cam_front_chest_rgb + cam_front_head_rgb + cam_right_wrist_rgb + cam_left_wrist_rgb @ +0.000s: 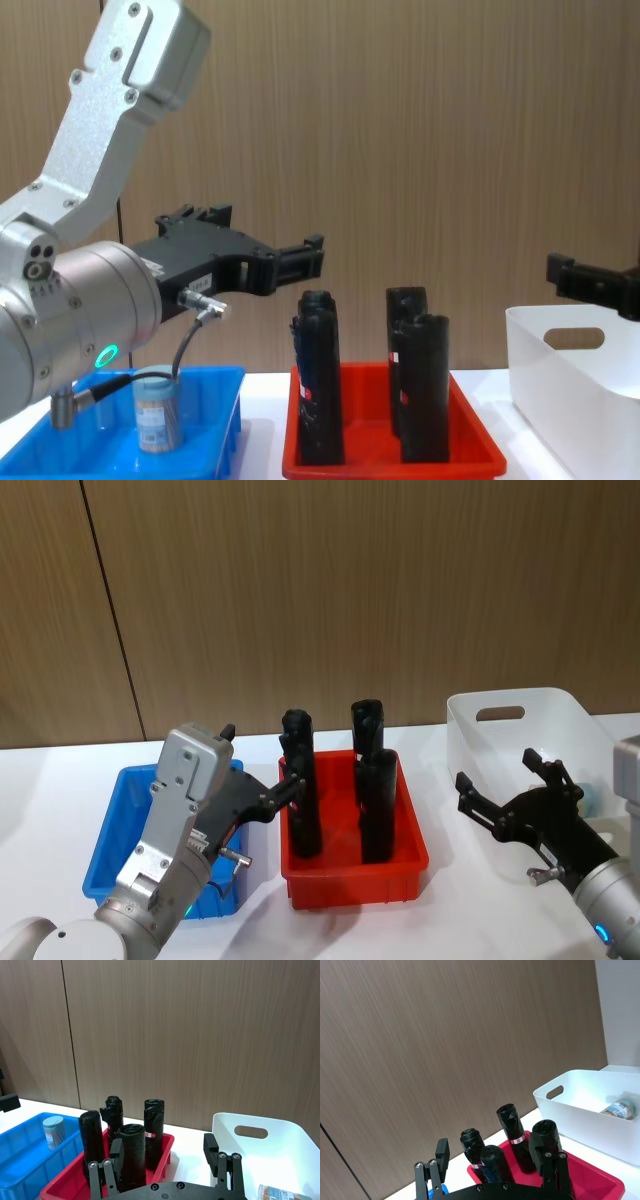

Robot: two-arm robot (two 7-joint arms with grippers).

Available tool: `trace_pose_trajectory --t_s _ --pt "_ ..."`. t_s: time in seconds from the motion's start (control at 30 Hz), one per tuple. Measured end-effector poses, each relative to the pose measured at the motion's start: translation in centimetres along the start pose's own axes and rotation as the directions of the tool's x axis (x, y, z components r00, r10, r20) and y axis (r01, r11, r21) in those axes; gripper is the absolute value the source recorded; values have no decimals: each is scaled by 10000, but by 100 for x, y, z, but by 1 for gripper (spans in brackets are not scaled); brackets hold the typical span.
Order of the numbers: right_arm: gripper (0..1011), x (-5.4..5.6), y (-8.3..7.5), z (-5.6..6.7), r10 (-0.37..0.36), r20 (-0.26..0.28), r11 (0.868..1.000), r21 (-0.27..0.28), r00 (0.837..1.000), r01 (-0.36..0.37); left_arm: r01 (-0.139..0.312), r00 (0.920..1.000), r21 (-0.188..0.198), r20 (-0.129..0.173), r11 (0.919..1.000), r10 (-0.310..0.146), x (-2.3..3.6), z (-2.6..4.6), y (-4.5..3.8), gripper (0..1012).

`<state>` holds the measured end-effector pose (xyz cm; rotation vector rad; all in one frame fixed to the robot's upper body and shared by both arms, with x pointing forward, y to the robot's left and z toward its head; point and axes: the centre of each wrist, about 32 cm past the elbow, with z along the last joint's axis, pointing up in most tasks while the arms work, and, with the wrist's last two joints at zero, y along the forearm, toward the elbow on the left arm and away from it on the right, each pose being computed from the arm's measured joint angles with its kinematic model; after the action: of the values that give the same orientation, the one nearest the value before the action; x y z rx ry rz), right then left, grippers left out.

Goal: Pick the cotton swabs from the blue box and place them into the white box.

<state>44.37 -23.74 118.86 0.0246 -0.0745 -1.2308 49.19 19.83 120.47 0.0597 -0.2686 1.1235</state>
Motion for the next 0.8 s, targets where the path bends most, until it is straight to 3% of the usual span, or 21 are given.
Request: trace_pose_trajectory --t_s 0.57,0.8 --pt "1001 10 13 -2 130 1 9999 -12 9999 -130 0 10000 18 0 10000 0 1 -3 0 1004" --pt "1001 71 95 -21 527 -6 9981 -320 9986 -527 0 10000 17 -1 10000 0 1 -3 0 1004"
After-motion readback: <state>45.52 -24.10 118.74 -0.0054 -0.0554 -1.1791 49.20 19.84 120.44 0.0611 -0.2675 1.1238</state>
